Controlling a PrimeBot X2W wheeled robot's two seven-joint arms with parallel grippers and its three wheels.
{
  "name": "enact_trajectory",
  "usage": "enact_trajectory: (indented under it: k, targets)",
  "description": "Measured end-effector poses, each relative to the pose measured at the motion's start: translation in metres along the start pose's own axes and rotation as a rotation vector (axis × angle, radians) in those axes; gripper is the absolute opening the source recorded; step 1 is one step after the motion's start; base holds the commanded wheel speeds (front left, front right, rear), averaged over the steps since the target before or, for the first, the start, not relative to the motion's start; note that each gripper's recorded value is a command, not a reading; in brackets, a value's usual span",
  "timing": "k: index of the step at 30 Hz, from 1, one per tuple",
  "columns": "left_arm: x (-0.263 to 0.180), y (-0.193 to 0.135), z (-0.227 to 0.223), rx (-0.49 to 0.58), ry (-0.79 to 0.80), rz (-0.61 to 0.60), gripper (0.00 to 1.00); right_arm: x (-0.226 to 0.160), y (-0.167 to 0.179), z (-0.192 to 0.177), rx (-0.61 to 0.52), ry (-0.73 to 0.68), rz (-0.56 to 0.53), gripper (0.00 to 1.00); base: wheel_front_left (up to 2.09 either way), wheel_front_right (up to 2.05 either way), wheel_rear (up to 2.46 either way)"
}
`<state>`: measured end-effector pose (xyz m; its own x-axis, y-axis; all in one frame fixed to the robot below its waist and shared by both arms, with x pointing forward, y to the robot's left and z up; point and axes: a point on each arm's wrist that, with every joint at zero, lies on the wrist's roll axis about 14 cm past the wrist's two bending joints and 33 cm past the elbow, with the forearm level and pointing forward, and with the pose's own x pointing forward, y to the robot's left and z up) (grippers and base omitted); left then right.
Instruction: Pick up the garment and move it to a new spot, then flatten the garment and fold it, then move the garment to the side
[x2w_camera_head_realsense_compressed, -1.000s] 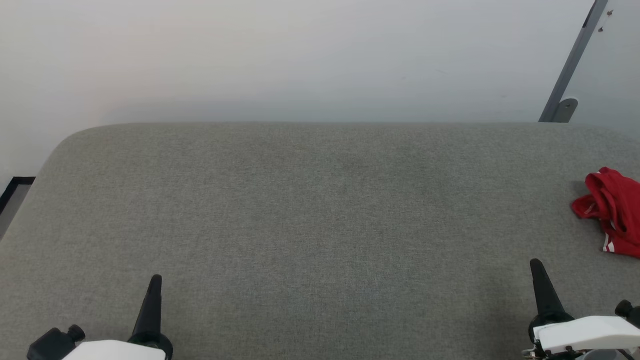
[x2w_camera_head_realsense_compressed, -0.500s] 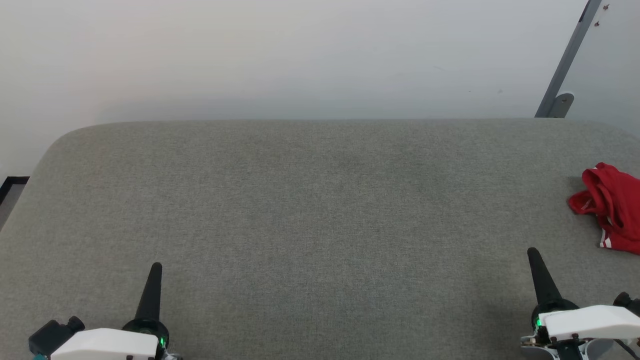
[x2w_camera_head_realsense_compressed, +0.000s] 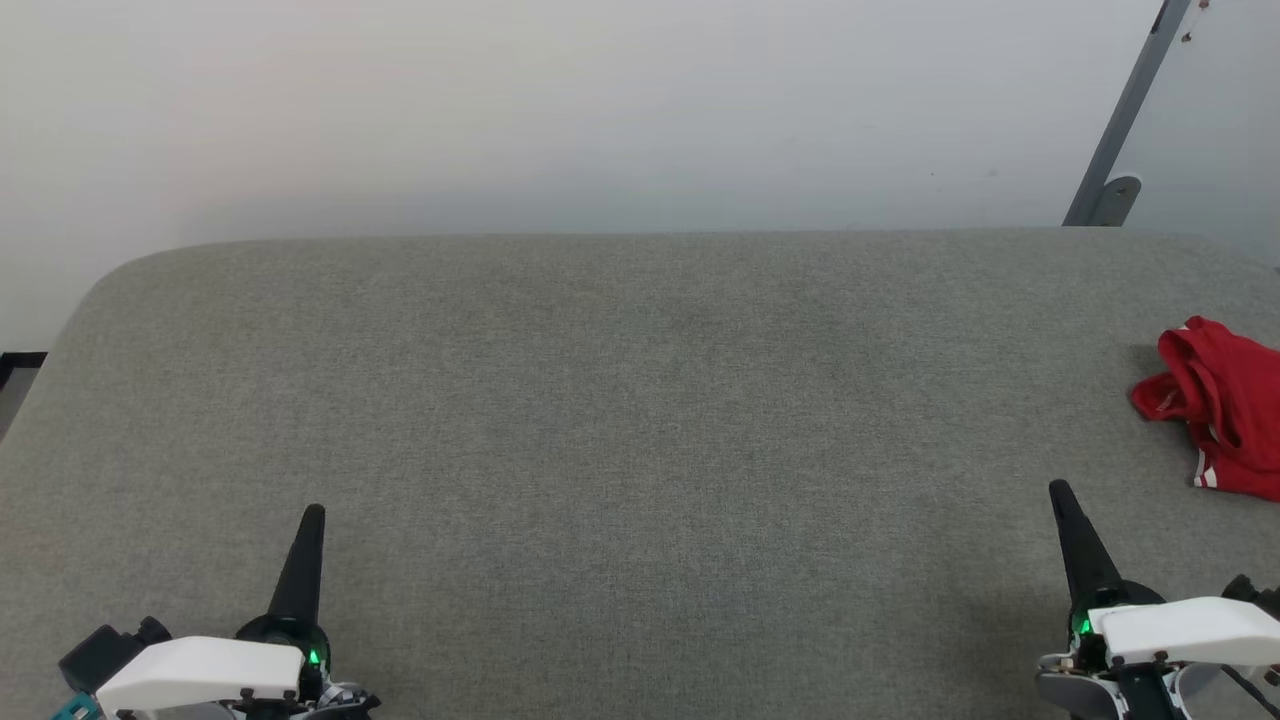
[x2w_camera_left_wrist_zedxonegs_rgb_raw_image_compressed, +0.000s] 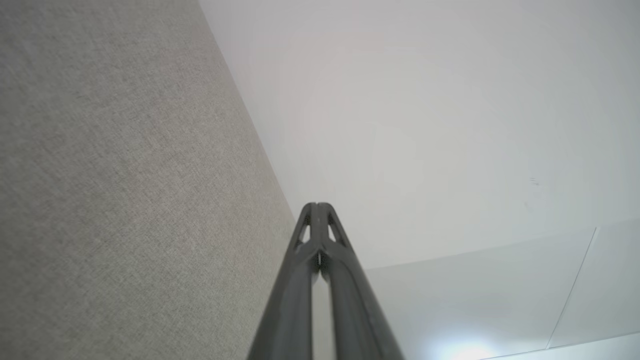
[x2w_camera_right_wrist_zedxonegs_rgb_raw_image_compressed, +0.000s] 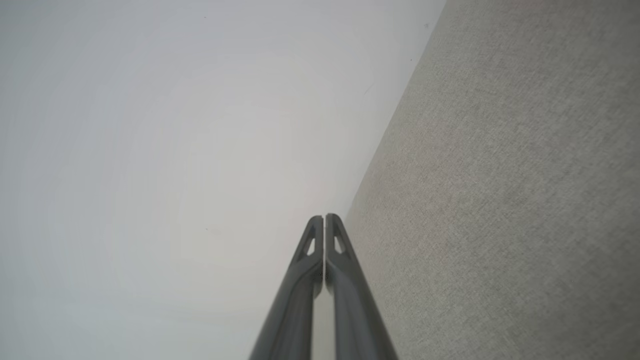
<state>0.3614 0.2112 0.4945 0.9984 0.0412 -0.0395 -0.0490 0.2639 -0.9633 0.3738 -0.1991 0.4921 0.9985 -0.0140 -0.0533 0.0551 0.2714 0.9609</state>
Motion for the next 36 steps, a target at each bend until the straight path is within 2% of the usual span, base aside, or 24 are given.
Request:
enact_trajectory:
  k: [36]
  targets:
    - [0.023, -0.013, -0.008, -0.246, 0.033, -0.035, 0.00, 0.012, 0.011, 0.004, 0.253, 0.005, 0.041, 0.00, 0.00, 0.00, 0.00]
